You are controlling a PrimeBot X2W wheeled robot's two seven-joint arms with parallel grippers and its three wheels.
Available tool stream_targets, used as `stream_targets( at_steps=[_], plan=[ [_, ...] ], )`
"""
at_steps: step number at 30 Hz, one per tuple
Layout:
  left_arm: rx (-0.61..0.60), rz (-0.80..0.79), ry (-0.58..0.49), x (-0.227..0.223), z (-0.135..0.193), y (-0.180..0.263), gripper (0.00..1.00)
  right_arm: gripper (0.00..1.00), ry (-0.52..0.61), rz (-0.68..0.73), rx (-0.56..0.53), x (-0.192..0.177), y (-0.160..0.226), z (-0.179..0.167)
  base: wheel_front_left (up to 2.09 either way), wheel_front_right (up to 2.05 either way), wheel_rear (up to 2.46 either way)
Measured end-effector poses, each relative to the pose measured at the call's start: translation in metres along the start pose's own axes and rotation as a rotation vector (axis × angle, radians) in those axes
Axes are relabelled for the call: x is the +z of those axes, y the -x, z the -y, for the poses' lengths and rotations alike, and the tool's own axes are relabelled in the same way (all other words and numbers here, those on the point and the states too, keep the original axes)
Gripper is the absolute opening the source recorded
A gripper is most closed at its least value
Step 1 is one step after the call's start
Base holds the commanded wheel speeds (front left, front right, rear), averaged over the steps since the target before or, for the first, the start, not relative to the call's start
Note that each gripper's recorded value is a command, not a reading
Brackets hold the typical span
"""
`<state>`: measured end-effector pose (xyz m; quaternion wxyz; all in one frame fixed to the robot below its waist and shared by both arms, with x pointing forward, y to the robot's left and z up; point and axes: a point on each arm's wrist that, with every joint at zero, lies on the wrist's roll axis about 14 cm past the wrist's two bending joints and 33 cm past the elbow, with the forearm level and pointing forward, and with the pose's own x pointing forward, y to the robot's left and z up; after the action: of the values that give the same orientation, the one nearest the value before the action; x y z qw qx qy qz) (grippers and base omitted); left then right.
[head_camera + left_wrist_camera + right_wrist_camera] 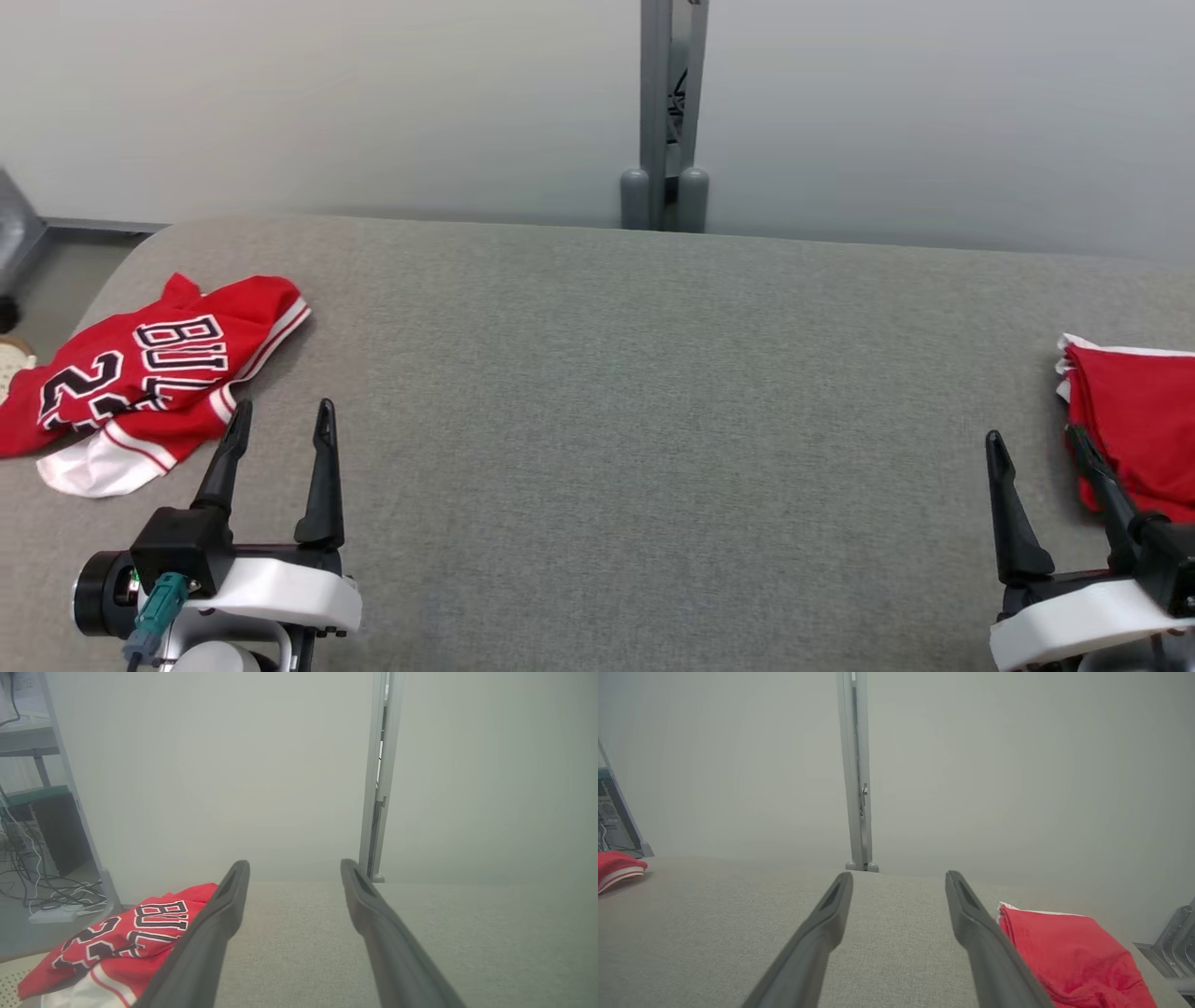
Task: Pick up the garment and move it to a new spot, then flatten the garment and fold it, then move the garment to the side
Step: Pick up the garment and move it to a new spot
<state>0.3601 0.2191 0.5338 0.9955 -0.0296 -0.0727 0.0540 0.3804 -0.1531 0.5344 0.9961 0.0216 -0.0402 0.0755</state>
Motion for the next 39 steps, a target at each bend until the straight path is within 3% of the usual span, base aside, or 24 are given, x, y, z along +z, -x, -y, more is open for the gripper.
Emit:
stream_targets(
  at_steps=[20,39],
  plan=[
    [0.411,0.051,-0.011,0.022,-0.123,0.093,1.00,1.00,-0.064,0.002,0.420,0.001,-0.035,-0.145,0.00,0.00,0.00],
    [0.462,0.058,-0.027,0.024,-0.136,0.112,1.00,1.00,-0.063,0.000,0.472,0.002,-0.033,-0.164,0.00,0.00,0.00]
  ],
)
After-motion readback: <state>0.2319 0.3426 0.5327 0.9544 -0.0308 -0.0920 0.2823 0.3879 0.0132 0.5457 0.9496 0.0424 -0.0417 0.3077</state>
